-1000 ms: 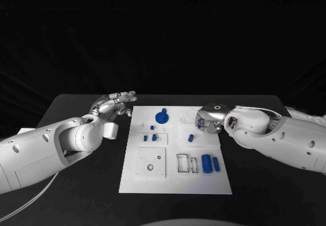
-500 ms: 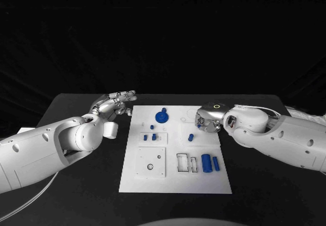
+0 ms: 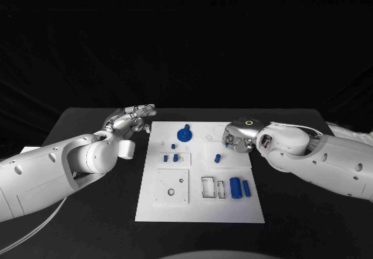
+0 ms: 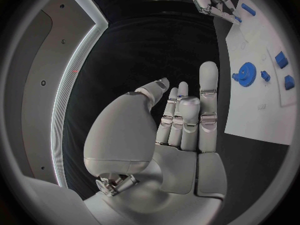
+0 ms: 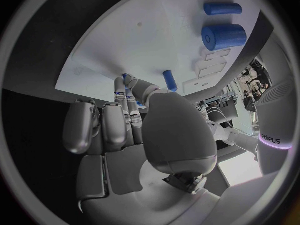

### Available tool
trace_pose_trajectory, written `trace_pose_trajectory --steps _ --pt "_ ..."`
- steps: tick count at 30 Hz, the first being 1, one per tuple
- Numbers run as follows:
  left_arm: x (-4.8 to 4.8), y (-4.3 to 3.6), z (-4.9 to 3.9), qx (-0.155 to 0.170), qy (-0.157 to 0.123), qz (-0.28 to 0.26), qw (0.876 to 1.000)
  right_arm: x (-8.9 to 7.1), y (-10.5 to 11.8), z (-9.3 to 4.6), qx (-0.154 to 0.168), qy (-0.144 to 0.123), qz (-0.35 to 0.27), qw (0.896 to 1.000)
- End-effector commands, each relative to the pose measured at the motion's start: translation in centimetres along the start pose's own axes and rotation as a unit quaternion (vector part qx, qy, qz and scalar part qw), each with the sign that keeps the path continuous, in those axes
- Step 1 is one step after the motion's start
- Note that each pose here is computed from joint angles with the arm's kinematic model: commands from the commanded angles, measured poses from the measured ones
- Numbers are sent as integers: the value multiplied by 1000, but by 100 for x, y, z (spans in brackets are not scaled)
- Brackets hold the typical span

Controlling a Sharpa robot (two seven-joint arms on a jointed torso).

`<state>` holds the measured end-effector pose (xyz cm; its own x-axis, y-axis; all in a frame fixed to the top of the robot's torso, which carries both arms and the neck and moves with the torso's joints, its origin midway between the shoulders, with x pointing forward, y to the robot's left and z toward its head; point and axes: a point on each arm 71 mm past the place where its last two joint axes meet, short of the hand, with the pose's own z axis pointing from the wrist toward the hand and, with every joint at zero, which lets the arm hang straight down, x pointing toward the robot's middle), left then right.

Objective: Assemble the parts on the task board

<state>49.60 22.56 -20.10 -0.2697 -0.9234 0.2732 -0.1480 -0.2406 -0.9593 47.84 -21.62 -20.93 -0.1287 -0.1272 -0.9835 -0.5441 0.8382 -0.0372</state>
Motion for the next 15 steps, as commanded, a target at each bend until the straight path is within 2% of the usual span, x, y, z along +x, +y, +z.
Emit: trace_pose_trajectory --steps 1,10,15 --pt "5 -4 2 3 1 -3 1000 -77 21 -6 -1 -30 -3 1000" --pt "1 -2 2 2 0 -3 1000 -202 56 -82 -5 -41 1 999" --pt "-3 -3 -2 1 0 -3 1000 -304 196 -151 -23 -51 10 998"
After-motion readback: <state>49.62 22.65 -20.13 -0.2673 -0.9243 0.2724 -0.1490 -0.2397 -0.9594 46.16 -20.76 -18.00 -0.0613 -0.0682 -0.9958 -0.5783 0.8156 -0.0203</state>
